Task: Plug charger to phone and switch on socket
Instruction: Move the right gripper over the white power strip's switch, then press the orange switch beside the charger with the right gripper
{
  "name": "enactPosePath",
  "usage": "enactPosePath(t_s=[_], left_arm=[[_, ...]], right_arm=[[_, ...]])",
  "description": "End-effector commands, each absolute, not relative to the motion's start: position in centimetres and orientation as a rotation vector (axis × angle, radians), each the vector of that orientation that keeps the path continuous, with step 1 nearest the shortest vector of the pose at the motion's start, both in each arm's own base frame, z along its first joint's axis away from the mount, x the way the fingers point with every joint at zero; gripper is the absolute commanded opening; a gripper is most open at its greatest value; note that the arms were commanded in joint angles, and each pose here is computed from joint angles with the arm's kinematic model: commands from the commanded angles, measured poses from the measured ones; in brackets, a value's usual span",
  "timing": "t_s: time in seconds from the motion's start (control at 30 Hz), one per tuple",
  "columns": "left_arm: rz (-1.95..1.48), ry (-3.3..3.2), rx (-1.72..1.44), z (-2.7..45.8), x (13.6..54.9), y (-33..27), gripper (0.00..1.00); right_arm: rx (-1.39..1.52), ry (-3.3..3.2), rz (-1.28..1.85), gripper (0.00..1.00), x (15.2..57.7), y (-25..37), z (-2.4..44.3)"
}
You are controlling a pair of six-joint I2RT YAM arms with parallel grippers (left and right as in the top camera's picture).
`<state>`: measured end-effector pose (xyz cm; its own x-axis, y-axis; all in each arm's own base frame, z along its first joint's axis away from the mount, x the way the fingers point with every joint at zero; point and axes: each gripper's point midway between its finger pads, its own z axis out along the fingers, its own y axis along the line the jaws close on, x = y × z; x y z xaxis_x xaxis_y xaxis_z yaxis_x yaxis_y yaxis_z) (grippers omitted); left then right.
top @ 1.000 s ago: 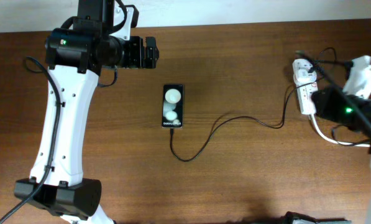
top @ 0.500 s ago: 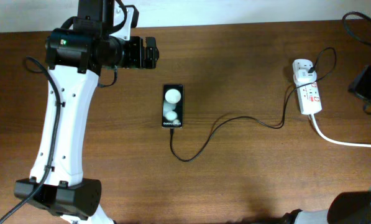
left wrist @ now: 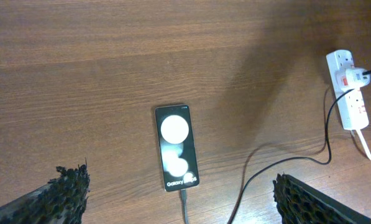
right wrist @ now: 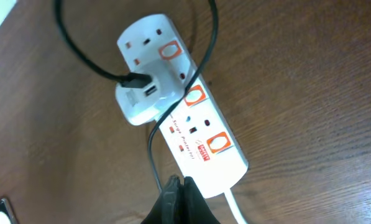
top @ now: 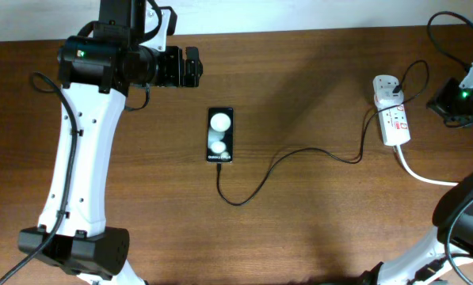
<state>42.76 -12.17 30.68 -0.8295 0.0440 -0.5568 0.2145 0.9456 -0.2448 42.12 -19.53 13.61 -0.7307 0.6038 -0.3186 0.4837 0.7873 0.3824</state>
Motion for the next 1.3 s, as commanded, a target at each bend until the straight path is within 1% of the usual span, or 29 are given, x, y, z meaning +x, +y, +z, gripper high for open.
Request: enactPosePath(t_s=[0.0,0.43,0.53,0.8,0.93,1.27], left_arm=[[-0.386,2.488,0.195,32.1,42.4,-11.7,0.99],[-0.386,2.488,0.195,32.1,42.4,-11.7,0.99],[-0.386,2.488,0.195,32.1,42.4,-11.7,0.99],[-0.386,2.488,0.195,32.1,42.4,-11.7,0.99],[-0.386,2.488,0.195,32.1,42.4,-11.7,0.99],[-0.386,2.488,0.195,32.1,42.4,-11.7,0.99]], right_arm=[[0.865,2.519,0.434,0.04,42.6,-20.8,12.5],[0.902,2.502,0.487,0.04,45.2,-21.9,6.8],[0.868,2.491,0.503,0.04,46.3,-21.4,6.4],[0.87,2.504,0.539,0.04,48.7,-18.8,3.5],[0.866,2.514,0.55,0.04,49.0,-18.6,1.9],[0.883,2.587,0.58,0.04,48.0,-16.7,1.2]])
